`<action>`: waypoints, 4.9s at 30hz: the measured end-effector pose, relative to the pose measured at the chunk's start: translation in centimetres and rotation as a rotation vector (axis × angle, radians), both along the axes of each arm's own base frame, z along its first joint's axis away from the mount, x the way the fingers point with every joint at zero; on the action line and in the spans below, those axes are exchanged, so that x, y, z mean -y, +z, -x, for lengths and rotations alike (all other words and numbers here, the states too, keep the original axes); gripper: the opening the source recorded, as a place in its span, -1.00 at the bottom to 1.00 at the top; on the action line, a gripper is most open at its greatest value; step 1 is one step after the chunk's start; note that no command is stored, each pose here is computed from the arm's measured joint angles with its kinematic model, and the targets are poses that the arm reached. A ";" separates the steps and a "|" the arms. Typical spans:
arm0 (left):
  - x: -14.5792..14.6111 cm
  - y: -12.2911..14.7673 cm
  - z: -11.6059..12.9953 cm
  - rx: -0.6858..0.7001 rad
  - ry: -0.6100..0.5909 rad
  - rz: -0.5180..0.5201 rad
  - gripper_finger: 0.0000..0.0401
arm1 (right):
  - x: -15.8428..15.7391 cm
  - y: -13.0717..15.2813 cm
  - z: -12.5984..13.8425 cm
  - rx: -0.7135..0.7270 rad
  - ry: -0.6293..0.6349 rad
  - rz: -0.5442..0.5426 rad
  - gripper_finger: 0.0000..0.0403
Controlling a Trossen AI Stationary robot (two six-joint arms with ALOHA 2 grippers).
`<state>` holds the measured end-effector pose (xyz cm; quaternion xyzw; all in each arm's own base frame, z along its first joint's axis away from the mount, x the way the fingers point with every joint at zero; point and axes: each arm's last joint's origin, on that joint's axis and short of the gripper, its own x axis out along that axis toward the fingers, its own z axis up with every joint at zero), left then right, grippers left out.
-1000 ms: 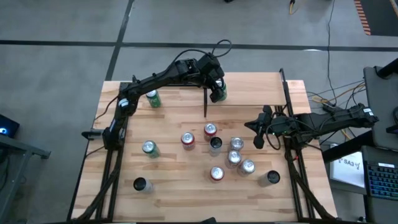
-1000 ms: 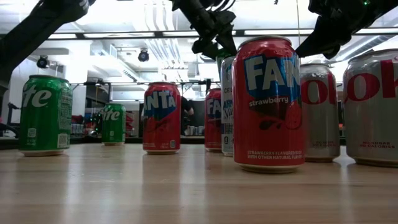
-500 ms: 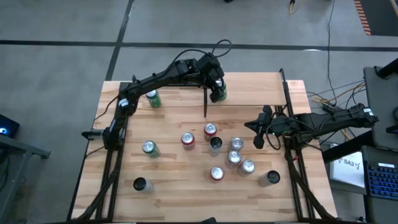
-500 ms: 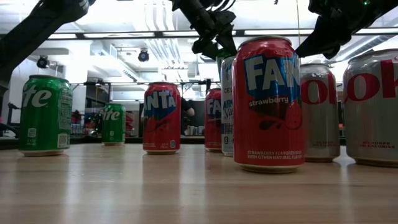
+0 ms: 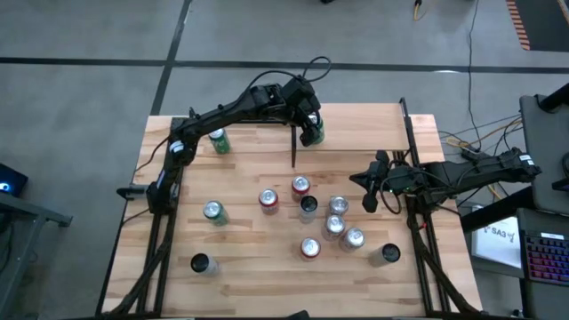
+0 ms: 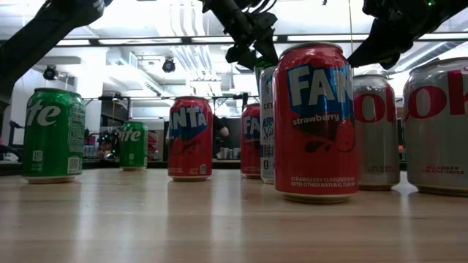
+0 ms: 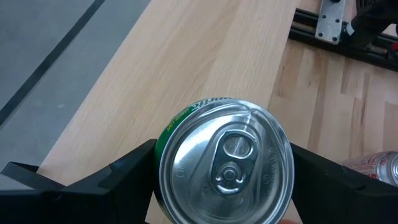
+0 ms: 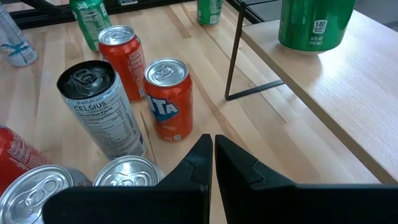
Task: Place canned beverage on shelf
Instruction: Put the bottom green soda can on the shelf
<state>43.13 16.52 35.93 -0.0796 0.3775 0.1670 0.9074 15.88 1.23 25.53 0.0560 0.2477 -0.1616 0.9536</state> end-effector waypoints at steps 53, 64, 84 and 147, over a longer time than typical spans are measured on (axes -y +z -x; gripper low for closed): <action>0.0 0.0 0.0 0.003 0.019 0.019 0.44 | 0.0 0.0 0.0 0.002 0.000 0.000 -0.95; 0.0 0.0 0.0 0.003 0.019 0.019 0.44 | 0.0 0.0 0.0 0.002 0.001 0.001 -0.95; 0.0 0.0 0.0 0.003 0.019 0.019 0.44 | 0.0 0.0 0.0 0.002 0.000 0.000 -0.95; 7.4 3.0 14.0 0.370 -0.155 -0.164 0.89 | 0.5 2.2 -6.9 0.137 -0.083 0.145 -0.95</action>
